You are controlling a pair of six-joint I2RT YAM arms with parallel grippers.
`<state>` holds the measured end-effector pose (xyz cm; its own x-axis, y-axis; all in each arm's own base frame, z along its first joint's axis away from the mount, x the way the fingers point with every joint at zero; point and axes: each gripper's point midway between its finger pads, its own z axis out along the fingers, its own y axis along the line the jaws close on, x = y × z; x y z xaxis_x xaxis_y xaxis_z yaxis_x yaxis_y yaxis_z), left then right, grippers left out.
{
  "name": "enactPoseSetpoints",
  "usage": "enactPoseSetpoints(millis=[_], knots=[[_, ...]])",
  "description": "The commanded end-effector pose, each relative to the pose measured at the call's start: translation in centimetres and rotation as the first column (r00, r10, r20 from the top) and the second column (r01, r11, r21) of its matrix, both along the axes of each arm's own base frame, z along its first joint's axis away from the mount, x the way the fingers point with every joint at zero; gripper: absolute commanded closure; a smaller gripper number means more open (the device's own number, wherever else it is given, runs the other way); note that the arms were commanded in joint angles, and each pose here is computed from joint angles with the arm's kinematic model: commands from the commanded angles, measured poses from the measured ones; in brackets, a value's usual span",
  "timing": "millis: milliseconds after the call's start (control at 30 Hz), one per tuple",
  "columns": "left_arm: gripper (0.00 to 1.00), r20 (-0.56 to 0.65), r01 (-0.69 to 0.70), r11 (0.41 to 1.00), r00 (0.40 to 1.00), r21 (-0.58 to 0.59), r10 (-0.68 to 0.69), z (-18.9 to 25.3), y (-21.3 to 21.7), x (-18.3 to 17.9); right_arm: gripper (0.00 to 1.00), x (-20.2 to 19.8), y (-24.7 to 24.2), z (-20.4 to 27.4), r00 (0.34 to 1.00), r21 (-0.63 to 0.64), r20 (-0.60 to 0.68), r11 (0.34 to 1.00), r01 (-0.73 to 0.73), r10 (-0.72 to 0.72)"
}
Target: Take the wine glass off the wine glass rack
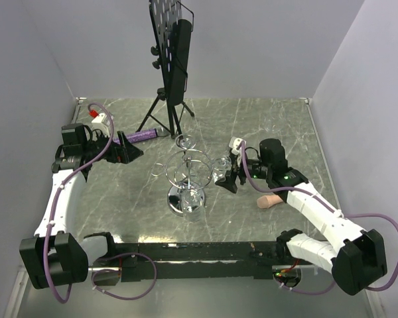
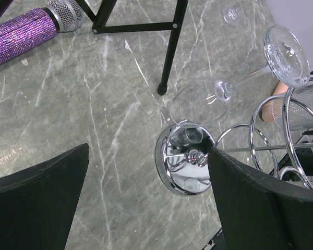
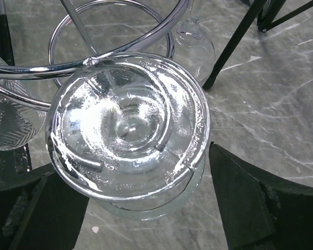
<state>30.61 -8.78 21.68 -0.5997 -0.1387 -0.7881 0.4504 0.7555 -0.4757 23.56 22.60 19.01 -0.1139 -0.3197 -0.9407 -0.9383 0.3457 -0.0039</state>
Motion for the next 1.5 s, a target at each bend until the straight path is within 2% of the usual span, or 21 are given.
enactPoseSetpoints(millis=[0, 100, 267, 400, 533, 800, 1100, 1467], knots=[[0.0, 0.068, -0.002, 1.0, 0.998, 0.007, 0.001, 1.8, 0.0, 0.5, 0.12, 0.4, 0.7, 1.5, 0.998, 0.042, 0.06, 0.999, -0.012, 0.01], [0.0, 0.072, -0.002, 1.0, 0.997, 0.008, 0.001, 2.0, 0.0, 0.4, 0.21, 0.2, 0.4, 1.7, 0.997, 0.035, 0.071, 0.999, -0.007, 0.005], [0.0, 0.079, 0.001, 1.0, 0.997, 0.006, -0.001, 2.1, 0.0, 0.6, 0.41, -0.9, -0.6, 2.0, 0.994, 0.001, 0.112, 1.0, -0.01, 0.01], [0.0, 0.084, 0.003, 1.0, 0.996, -0.002, -0.003, 2.0, -0.1, 0.8, 0.49, -1.6, -1.4, 2.5, 0.988, -0.018, 0.156, 1.0, 0.0, 0.003], [0.0, 0.082, 0.002, 1.0, 0.997, -0.013, -0.001, 1.8, -0.1, 0.9, 0.52, -1.7, -2.0, 3.0, 0.986, -0.016, 0.166, 0.999, 0.036, -0.033], [0.0, 0.087, 0.013, 1.0, 0.996, -0.025, -0.01, 1.7, -0.4, 1.1, 0.71, -1.1, -2.0, 3.8, 0.986, 0.02, 0.145, 0.996, 0.083, -0.085], [0.0, 0.085, 0.01, 1.0, 0.996, -0.024, -0.008, 1.5, -0.3, 1.0, 0.76, -0.7, -1.4, 7.5, 0.979, 0.074, 0.187, 0.995, 0.07, -0.083], [0.0, 0.087, 0.006, 1.0, 0.996, -0.018, -0.004, 1.6, -0.3, 0.8, 0.78, -1.0, -2.8, 7.1, 0.978, 0.041, 0.15, 0.99, 0.138, -0.143]])
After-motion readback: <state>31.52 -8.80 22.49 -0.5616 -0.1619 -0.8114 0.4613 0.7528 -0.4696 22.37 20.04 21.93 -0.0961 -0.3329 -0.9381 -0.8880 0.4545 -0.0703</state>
